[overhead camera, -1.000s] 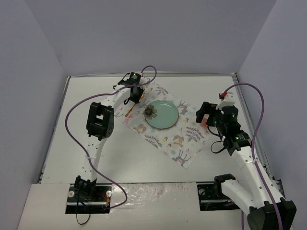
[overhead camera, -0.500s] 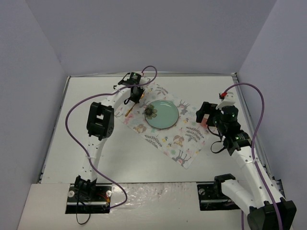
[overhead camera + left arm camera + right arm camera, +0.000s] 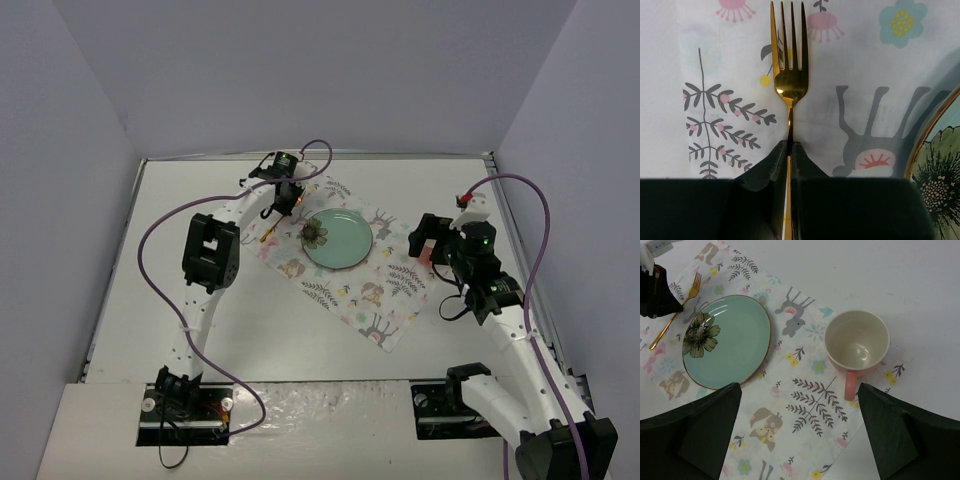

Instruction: Set the dinner table for one person

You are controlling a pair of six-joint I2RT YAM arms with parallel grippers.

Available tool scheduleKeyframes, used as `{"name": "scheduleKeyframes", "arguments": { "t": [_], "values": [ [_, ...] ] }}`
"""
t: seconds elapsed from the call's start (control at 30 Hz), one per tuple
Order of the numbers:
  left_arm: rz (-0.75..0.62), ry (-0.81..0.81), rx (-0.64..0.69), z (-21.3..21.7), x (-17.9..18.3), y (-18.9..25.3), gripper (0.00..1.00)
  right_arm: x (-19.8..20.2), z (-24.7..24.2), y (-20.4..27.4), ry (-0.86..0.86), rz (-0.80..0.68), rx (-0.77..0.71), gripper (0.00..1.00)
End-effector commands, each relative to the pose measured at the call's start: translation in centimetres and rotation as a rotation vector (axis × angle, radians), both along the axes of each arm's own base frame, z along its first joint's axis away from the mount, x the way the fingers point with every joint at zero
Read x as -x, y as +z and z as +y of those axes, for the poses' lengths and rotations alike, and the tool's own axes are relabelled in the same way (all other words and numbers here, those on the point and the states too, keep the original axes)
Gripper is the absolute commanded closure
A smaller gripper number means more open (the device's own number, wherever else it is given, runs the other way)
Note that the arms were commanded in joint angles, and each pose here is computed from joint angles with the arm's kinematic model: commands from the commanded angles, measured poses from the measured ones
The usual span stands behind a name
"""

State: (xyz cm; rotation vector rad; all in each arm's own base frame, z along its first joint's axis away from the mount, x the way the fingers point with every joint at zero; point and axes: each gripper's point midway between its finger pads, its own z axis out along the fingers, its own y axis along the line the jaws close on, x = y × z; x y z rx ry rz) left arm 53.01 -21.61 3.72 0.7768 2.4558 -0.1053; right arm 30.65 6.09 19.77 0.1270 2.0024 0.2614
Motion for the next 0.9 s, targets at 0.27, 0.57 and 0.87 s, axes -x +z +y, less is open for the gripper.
{"name": "scheduleKeyframes", "arguments": {
  "t": [0.27, 0.57, 0.87],
  "values": [
    [-0.124, 0.012, -0.009, 0.1, -1.6, 5.1, 0.67, -0.5, 0.2, 1.3, 0.001, -0.056, -0.006, 0.0],
    [-0.214, 0.147, 0.044, 2.0, -0.9, 11.3, 0.53, -0.3, 0.2, 2.0, 0.006, -0.082, -0.012, 0.0],
    [-0.265, 0.56, 0.14, 10.1, 4.0, 14.8, 0.27, 0.2, 0.6, 2.4, 0.028, -0.1, -0.027, 0.0]
  ]
}}
